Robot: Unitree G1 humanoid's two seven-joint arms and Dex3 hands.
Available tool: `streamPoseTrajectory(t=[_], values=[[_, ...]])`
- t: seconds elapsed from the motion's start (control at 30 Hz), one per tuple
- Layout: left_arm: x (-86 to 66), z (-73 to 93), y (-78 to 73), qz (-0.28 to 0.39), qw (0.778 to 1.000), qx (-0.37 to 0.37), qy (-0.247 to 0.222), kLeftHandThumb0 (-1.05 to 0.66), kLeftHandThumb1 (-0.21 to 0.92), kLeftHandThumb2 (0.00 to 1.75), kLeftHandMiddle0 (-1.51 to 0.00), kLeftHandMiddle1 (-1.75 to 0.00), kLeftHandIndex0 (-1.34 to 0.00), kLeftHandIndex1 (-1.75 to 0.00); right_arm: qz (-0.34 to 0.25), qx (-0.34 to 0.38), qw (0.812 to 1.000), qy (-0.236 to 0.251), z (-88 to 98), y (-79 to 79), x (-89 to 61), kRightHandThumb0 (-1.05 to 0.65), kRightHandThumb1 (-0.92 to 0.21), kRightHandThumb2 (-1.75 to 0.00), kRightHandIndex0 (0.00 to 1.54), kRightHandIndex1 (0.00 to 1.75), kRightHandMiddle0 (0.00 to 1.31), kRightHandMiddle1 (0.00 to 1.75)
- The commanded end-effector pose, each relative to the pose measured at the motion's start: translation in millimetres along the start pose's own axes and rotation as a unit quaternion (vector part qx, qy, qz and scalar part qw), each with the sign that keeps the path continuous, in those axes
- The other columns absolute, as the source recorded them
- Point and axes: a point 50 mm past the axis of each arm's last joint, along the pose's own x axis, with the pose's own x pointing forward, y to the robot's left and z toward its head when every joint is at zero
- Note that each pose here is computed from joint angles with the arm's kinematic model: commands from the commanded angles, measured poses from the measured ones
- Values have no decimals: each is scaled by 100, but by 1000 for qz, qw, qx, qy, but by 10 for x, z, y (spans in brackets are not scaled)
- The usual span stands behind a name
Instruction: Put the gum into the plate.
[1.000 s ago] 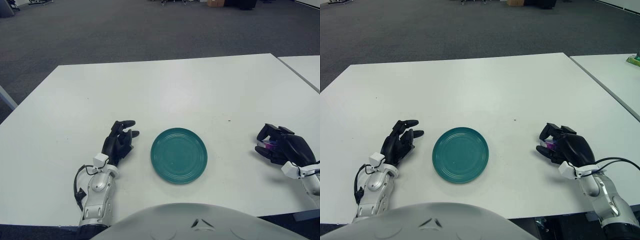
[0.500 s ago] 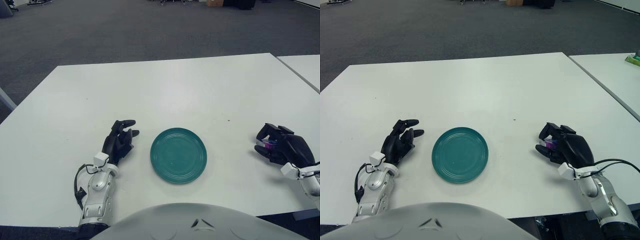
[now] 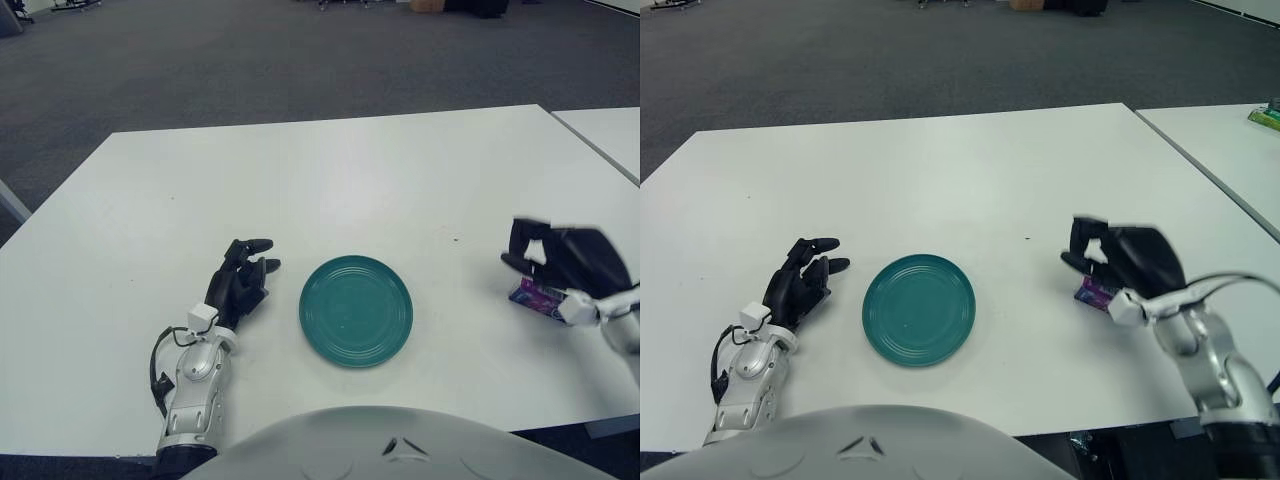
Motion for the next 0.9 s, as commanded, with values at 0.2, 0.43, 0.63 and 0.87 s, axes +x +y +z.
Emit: streamPoseTrajectory(t=[0.2, 0.43, 0.63, 0.87], values=[[41, 84, -10, -16, 1000, -2, -12, -65, 92, 71, -45, -98, -22, -120, -14, -29, 998, -55, 242, -229, 165, -48, -92, -63, 125, 175, 101, 175], [25, 71, 3, -12, 1000, 3, -2, -66, 92, 73, -48, -98, -22, -120, -11, -19, 996, -84, 349, -246, 203, -47, -92, -60, 121, 175, 97, 175], [23, 51, 12, -9, 1000, 9, -2, -69, 92, 75, -47, -97, -20, -120, -7, -13, 994, -107, 410, -250, 234, -46, -92, -59, 114, 175, 91, 175], [31, 52, -6, -11, 1000, 8, -6, -69, 92, 75, -47, -98, -20, -122, -3, -14, 993, -119, 458, -247, 233, -45, -92, -60, 108, 175, 85, 175]])
